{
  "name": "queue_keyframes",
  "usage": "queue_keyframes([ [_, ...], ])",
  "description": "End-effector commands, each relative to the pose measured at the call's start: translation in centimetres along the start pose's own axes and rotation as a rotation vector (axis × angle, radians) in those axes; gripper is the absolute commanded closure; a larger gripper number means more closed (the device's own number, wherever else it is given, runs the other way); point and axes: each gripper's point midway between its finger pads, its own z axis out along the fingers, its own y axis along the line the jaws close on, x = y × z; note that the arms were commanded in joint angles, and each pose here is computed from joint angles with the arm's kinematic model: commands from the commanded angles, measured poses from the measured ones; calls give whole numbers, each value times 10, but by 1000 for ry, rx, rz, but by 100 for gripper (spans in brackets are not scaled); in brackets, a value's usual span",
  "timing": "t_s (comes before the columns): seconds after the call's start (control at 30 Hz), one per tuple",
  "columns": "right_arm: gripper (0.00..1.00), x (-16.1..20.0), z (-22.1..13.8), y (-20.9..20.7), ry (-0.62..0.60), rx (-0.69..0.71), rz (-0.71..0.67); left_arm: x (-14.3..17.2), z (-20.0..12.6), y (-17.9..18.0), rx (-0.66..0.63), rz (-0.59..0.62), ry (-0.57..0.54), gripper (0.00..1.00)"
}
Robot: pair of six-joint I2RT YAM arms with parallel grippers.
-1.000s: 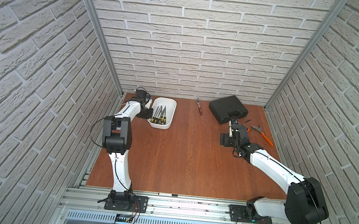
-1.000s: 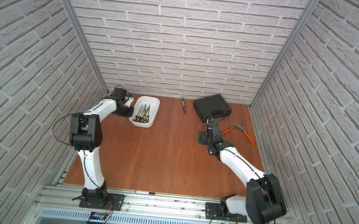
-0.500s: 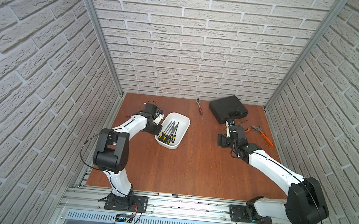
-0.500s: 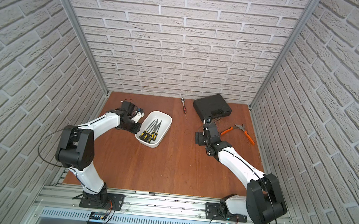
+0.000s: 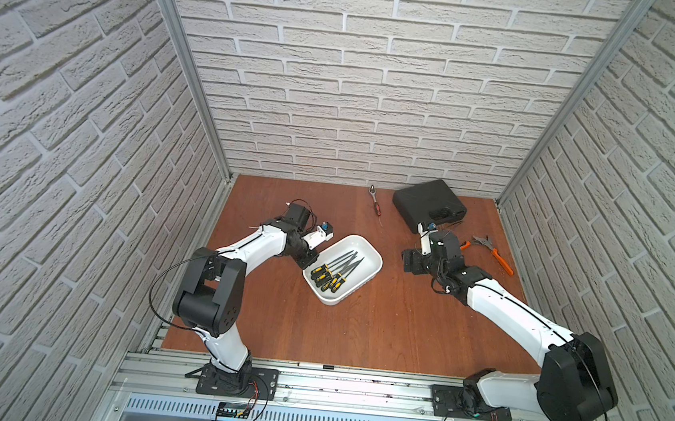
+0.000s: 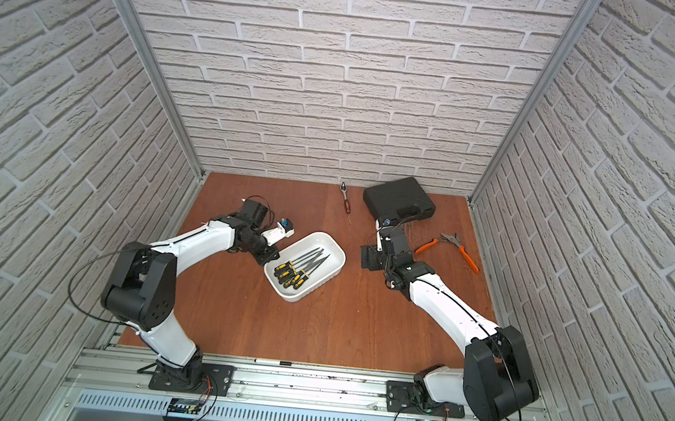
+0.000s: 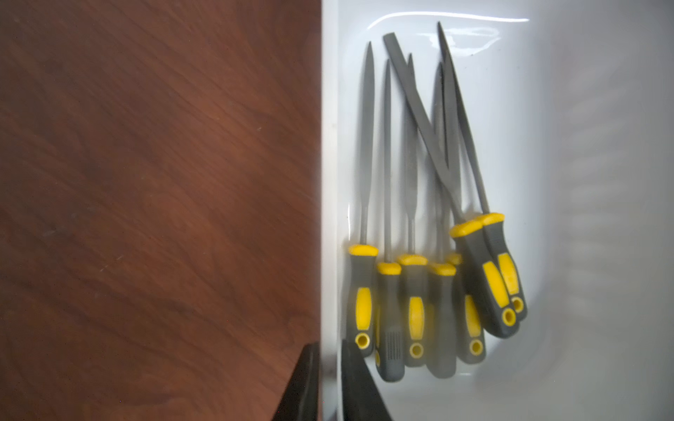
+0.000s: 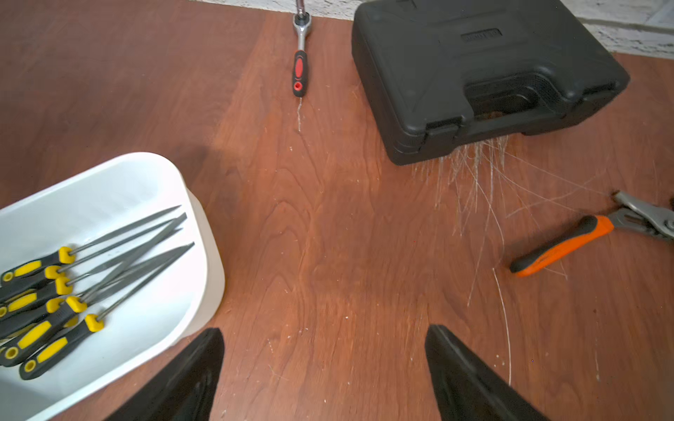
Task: Take the file tool out of the storage box
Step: Move the storage box to the center of the board.
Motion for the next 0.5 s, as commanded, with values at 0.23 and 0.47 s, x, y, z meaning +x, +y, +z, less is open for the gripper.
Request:
queue_keyframes([
  [0.23, 5, -57, 0, 81, 74, -403, -292, -61, -50, 49, -225, -149, -329, 2],
  [0.47, 3, -81, 49, 128, 154, -510, -542, -30, -113, 95, -389, -603, -483, 1],
])
